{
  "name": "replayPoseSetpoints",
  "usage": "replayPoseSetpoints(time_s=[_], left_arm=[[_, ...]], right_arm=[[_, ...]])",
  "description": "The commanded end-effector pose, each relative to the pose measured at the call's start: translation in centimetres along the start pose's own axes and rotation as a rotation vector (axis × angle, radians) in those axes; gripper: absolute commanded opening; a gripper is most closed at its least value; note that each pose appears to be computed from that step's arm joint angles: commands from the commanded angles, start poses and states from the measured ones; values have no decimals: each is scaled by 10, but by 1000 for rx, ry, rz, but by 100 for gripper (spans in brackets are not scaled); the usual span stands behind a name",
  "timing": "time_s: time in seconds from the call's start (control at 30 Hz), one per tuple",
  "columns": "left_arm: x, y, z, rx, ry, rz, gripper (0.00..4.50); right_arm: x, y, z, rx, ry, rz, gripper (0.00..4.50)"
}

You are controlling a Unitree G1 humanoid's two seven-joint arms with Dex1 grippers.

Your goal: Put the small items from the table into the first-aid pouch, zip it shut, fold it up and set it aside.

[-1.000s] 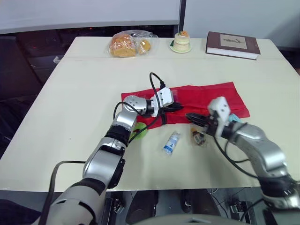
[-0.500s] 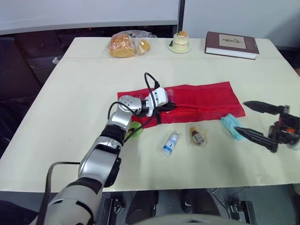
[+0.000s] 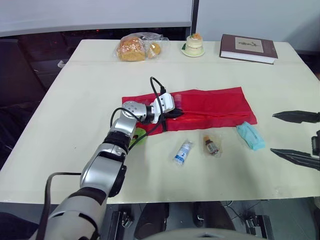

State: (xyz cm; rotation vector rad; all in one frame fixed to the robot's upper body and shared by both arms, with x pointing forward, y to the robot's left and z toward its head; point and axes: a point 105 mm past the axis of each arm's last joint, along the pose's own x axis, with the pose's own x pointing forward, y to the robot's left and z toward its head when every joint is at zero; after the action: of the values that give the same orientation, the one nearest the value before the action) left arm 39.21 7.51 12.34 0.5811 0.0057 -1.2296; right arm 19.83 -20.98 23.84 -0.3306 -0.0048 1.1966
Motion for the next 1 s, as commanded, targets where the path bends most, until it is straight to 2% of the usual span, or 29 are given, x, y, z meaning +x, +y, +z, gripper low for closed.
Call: replayPoseSetpoints(time_s=[0.03, 0.2, 0.43, 0.73, 0.87, 1.0], left_arm=[[-6, 11, 8, 32, -11, 31, 0], [-5, 9, 8, 33, -9, 25, 0], [-3, 8, 8, 35, -10, 20, 0], [-2, 7, 9, 40, -6, 12, 0], [-2, 8, 10, 43, -6, 15, 0], [-2, 7, 11, 45, -8, 14, 0]], right_arm=[[7, 1, 4, -44, 8, 20, 446], [37, 3, -17, -34, 69, 62, 446], [101, 10, -33, -106, 73, 152, 446], [177, 10, -70, -276, 188, 389, 446], [194, 7, -86, -391, 263, 472, 446], [209, 8, -90, -488, 278, 556, 446]])
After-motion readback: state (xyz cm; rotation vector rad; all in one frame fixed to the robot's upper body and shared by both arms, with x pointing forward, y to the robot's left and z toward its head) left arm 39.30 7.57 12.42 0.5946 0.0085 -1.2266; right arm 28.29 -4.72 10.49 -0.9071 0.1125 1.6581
